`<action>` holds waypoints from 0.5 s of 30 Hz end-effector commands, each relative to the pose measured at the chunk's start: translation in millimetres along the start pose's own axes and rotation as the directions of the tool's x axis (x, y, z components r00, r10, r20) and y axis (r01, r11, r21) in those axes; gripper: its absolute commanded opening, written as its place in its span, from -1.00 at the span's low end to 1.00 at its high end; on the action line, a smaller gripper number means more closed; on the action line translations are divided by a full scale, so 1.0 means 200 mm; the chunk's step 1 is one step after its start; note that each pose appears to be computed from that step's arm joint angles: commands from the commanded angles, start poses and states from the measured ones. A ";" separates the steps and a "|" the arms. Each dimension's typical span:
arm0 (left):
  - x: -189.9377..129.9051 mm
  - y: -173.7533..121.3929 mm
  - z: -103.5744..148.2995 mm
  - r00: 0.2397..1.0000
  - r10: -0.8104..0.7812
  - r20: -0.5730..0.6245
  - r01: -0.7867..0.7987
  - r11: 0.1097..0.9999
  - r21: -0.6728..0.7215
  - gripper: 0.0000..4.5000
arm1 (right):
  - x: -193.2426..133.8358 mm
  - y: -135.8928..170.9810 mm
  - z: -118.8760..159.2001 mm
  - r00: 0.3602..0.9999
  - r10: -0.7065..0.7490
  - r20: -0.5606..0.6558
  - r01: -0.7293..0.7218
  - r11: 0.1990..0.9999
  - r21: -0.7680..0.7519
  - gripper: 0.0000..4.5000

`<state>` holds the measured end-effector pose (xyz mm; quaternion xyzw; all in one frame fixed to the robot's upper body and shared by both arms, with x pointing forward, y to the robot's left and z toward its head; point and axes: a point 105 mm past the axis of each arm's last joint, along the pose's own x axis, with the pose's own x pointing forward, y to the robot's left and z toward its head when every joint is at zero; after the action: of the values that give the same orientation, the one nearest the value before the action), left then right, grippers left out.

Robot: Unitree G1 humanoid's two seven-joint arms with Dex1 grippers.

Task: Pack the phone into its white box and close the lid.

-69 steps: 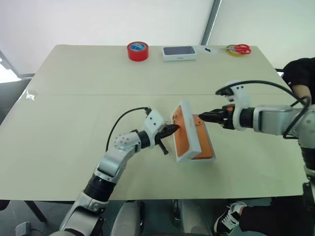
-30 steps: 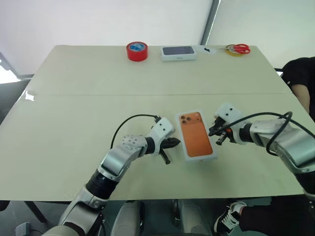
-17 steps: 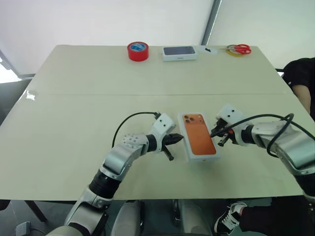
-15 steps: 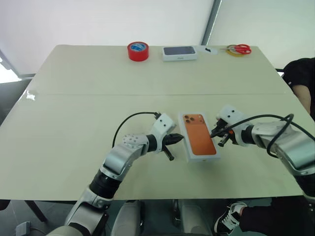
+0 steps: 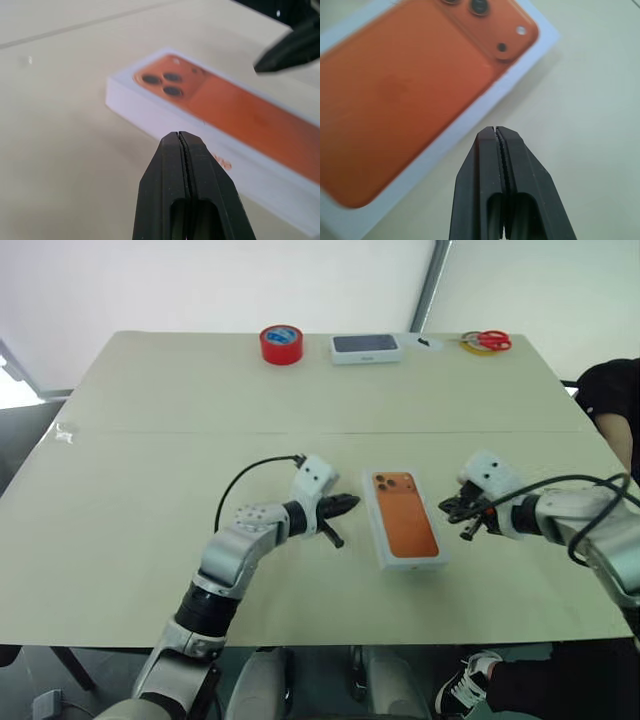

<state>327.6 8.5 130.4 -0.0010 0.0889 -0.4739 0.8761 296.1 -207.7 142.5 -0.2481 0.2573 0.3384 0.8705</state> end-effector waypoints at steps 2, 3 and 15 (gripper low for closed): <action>0.09 -0.09 0.05 0.997 -0.072 0.011 0.071 0.996 0.048 -1.00 | -0.04 0.18 0.04 0.986 0.149 0.076 -0.148 0.989 -0.022 -0.98; 0.11 -0.12 0.02 0.996 -0.088 -0.024 0.090 0.993 0.080 -1.00 | -0.03 0.22 0.02 0.982 0.174 0.065 -0.174 0.985 -0.013 -0.98; 0.14 -0.09 -0.11 0.986 -0.082 -0.148 0.104 0.983 0.151 -1.00 | 0.00 0.26 -0.06 0.989 0.142 0.030 -0.143 0.989 0.040 -0.98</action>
<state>320.8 -28.8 106.2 0.0912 0.1097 -0.5271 0.8377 256.8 -180.9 117.1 -0.1997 0.2773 0.4002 0.8503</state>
